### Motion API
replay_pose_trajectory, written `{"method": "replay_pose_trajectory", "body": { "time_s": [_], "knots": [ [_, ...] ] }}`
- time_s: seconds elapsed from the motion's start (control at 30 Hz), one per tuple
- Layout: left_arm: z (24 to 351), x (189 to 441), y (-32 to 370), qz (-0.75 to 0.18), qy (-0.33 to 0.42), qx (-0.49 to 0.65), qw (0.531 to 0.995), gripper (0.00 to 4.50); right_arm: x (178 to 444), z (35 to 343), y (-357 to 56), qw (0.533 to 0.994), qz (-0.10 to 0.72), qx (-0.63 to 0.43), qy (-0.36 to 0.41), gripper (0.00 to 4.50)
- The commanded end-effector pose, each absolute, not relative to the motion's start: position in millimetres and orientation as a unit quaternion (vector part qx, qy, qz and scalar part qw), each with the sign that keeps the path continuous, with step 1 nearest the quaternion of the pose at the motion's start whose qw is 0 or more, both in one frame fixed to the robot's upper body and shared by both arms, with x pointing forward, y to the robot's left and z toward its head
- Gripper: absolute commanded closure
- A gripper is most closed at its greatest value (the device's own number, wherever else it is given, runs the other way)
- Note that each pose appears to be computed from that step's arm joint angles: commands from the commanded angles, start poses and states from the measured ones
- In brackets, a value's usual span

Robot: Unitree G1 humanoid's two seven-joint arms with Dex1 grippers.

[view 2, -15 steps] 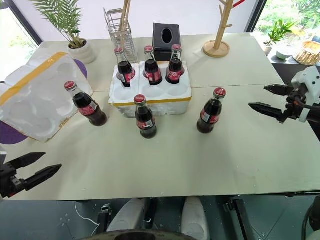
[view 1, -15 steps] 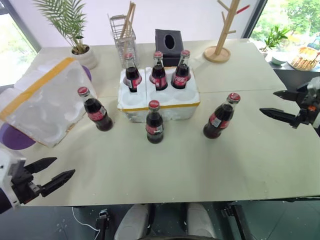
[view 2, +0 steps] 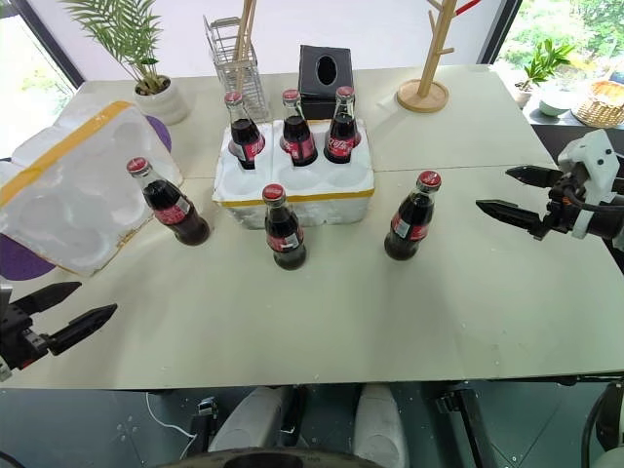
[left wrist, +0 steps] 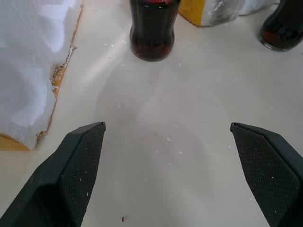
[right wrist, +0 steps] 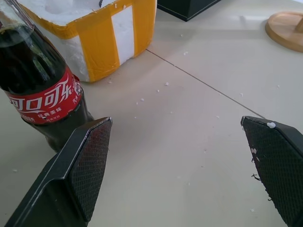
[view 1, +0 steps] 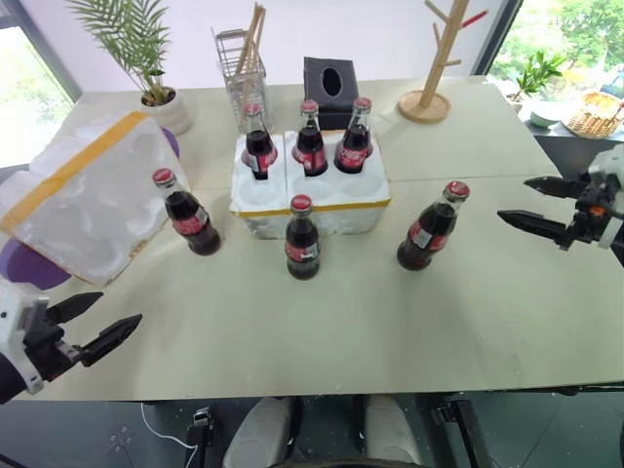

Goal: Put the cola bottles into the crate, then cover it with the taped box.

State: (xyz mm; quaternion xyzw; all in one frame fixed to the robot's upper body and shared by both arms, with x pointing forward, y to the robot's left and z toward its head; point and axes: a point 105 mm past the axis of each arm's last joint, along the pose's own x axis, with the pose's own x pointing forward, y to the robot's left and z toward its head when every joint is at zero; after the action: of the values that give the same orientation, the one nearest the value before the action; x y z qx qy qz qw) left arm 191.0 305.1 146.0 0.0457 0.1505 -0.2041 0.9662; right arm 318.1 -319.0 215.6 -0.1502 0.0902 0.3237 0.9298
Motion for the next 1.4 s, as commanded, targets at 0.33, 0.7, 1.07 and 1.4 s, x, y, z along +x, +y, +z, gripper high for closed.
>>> {"method": "replay_pose_trajectory", "body": {
  "time_s": [0.33, 0.7, 1.07, 1.4],
  "knots": [
    [184.1, 255.9, 290.4, -0.215, 0.030, 0.051, 0.975, 0.07, 275.6, 314.1, -287.5, 0.885, 0.442, -0.141, 0.036, 0.00],
    [178.3, 307.7, 266.9, -0.277, 0.030, 0.079, 0.957, 0.07, 226.9, 347.1, -216.2, 0.805, 0.580, -0.124, 0.008, 0.00],
    [167.7, 350.8, 244.2, -0.293, 0.015, 0.061, 0.954, 0.07, 221.3, 342.7, -197.7, 0.785, 0.606, -0.126, 0.000, 0.00],
    [185.3, 333.1, 244.1, -0.352, 0.031, 0.055, 0.934, 1.68, 221.9, 344.3, -196.4, 0.792, 0.597, -0.126, -0.010, 0.00]
  ]
}}
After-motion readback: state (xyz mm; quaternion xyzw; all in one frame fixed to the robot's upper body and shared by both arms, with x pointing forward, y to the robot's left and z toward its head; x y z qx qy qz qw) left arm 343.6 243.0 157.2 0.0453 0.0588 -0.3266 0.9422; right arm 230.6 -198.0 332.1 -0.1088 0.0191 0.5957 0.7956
